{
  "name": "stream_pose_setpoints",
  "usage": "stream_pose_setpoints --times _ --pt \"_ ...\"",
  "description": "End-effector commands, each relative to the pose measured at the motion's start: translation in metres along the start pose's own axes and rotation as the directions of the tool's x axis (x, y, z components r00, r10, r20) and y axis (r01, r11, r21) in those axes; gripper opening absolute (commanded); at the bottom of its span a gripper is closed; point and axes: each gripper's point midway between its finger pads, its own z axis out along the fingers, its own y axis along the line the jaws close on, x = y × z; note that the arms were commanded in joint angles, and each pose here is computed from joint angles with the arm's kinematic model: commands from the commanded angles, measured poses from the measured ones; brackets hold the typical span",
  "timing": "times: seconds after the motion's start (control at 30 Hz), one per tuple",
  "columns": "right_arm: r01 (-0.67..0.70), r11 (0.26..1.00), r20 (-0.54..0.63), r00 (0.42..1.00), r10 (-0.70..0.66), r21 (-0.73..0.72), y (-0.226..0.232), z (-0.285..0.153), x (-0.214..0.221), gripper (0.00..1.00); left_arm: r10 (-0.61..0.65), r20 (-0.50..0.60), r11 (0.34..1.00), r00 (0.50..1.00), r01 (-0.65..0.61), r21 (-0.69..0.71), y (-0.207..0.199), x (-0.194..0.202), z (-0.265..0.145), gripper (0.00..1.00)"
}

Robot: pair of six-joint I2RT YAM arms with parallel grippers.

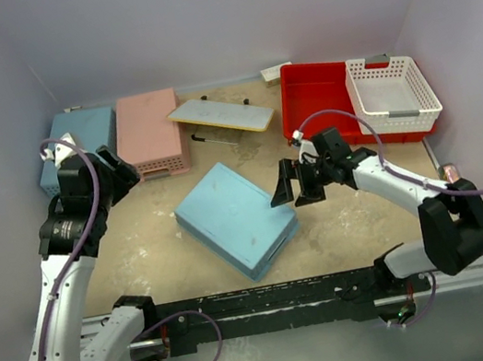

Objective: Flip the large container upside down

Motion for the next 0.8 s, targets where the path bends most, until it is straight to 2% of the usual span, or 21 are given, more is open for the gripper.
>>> stream_pose_setpoints --times 0.0,0.13,0.27,0.4,0.63,0.77 --pt "0.103 0.977 -0.047 0.992 -0.113 -0.186 0.051 0.01 0.019 0.99 0.018 0.017 0.999 1.0 -0.018 0.038 -0.008 -0.007 -0.003 0.64" --pt "0.122 0.919 -0.112 0.978 -0.175 -0.375 0.121 0.024 0.054 0.99 0.017 0.034 0.999 0.999 -0.018 0.034 -0.009 -0.013 -0.006 0.64" --pt "0.174 0.87 -0.098 0.964 -0.246 -0.462 0.17 0.034 0.056 0.99 0.019 0.023 0.999 1.0 -0.02 0.04 -0.013 -0.013 -0.002 0.64" --pt "0.182 0.878 -0.104 0.962 -0.253 -0.443 0.173 0.04 0.05 0.99 0.031 0.017 0.999 0.999 -0.032 0.036 -0.012 -0.014 -0.005 0.64" --pt "0.196 0.951 -0.059 0.975 -0.216 -0.238 0.138 0.071 0.027 1.0 0.045 0.004 0.999 0.999 -0.045 0.018 -0.006 -0.008 -0.005 0.64" --pt "0.174 0.949 -0.056 0.979 -0.195 -0.262 0.147 0.091 0.018 1.0 0.043 -0.005 0.999 0.999 -0.043 0.026 -0.007 -0.006 -0.005 0.64"
